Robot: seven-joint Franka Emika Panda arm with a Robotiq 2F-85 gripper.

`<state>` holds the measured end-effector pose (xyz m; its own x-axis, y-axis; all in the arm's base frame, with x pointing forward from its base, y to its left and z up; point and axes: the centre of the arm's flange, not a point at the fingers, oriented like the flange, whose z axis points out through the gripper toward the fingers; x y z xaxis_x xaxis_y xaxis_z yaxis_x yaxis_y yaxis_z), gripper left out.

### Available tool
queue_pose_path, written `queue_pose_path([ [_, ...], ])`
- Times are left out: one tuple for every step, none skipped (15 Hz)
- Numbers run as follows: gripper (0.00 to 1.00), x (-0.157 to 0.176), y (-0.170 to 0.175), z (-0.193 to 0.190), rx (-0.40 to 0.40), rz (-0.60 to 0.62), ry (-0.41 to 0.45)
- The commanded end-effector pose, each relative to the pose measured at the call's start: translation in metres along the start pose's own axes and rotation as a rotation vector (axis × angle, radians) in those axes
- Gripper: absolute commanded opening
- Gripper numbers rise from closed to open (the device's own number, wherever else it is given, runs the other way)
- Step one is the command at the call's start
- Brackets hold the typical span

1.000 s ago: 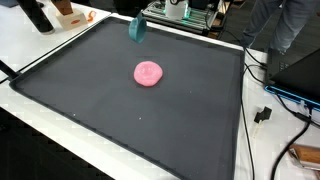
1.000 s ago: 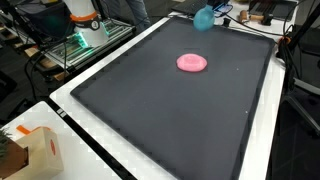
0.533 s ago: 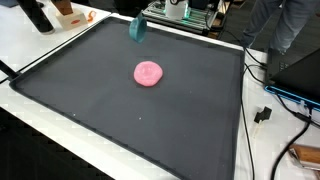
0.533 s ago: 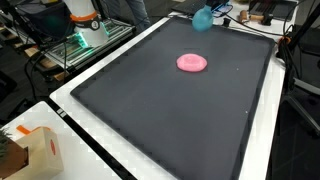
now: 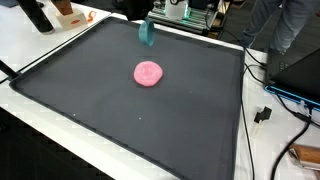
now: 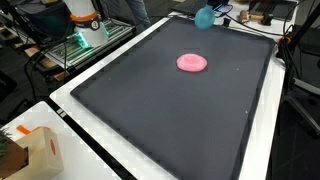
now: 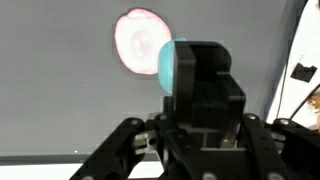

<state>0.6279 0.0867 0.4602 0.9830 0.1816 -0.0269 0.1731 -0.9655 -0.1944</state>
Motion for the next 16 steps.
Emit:
queue_pose_path([
  [0.25,0.001,0.034,0.006,0.152,-0.129,-0.025],
  [0.25,0.001,0.042,0.010,0.189,-0.168,-0.029],
  [0.25,0.001,0.052,0.014,0.232,-0.199,-0.030],
  [0.25,0.000,0.062,0.019,0.278,-0.224,-0.030],
  [0.25,-0.001,0.071,0.024,0.320,-0.255,-0.035],
  [0.25,-0.003,0.080,0.030,0.367,-0.280,-0.037],
  [0.25,-0.004,0.089,0.036,0.414,-0.304,-0.041],
  [0.25,-0.006,0.097,0.041,0.461,-0.325,-0.046],
  [0.25,-0.007,0.105,0.047,0.510,-0.342,-0.052],
  [0.25,-0.009,0.112,0.052,0.560,-0.359,-0.059],
  [0.25,-0.011,0.118,0.058,0.611,-0.366,-0.067],
  [0.25,-0.013,0.125,0.064,0.663,-0.376,-0.070],
  [0.25,-0.014,0.131,0.070,0.698,-0.375,-0.068],
  [0.25,-0.015,0.136,0.076,0.729,-0.384,-0.067],
  [0.25,-0.016,0.141,0.082,0.744,-0.385,-0.061],
  [0.25,-0.016,0.146,0.090,0.751,-0.386,-0.045],
])
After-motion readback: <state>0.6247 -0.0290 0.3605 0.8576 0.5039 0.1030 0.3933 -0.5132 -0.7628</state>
